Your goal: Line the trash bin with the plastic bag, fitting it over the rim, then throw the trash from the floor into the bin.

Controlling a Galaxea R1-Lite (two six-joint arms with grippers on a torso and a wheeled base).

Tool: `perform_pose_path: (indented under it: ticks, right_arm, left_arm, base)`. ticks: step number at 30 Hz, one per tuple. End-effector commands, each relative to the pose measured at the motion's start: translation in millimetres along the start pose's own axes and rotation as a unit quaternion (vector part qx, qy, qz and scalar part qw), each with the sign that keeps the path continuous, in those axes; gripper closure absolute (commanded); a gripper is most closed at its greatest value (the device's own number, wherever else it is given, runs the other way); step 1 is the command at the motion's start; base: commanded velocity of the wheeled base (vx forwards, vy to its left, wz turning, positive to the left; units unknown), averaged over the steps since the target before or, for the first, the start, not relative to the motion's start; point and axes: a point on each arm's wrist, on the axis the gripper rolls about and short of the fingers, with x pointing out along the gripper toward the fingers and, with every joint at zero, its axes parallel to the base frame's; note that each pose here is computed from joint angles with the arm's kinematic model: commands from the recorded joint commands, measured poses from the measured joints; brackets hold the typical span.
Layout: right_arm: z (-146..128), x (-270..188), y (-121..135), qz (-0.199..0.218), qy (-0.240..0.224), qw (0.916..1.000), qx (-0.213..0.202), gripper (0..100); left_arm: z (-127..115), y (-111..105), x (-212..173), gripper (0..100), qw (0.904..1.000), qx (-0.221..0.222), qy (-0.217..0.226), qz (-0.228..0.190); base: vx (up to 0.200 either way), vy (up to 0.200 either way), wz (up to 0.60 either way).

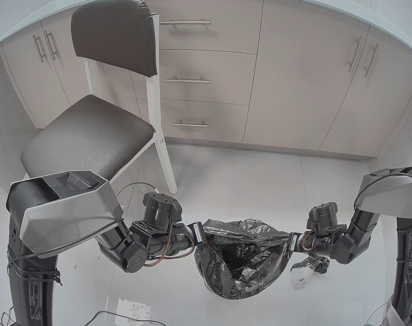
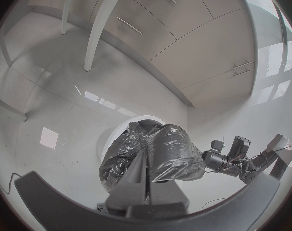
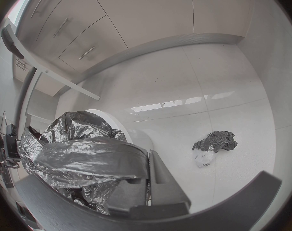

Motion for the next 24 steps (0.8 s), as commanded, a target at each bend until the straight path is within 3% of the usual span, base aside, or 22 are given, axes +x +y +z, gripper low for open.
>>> perform_pose_path:
  ticks: [1,5,6,10,16,24]
  right_arm:
    - [-0.8,0.3,1.0,0.001,0.001,1.0000,-0.001,100]
    - [-3.1,-0.7,2.2,0.002,0.004,1.0000,-0.005,100]
    - [-3.5,-1.2,3.1,0.003,0.004,1.0000,-0.008,0]
    - [-2.6,-5.5,4.1,0.006,0.001,0.9997,-0.024,0]
    - [-9.5,-39.7,12.0,0.058,-0.013,0.9946,-0.085,0]
    - [-18.6,-71.2,57.2,0.121,-0.006,0.9831,-0.137,0]
  left_arm:
    - [-0.5,1.0,0.4,100,1.0000,0.000,0.000,0.001]
    - [-1.1,0.8,0.4,100,1.0000,0.000,0.001,0.000]
    - [-1.1,0.8,0.4,100,1.0000,0.000,0.001,0.000]
    - [-1.2,0.8,0.3,100,1.0000,0.000,0.000,0.000]
    - [-0.3,0.6,-0.8,100,1.0000,0.000,-0.002,-0.002]
    - [-1.1,0.4,-0.8,100,1.0000,0.000,-0.001,-0.001]
  base:
    - [0.000,0.000,0.00]
    - [0.000,0.000,0.00]
    - [0.000,0.000,0.00]
    - [0.000,0.000,0.00]
    - [0.000,0.000,0.00]
    - [0.000,0.000,0.00]
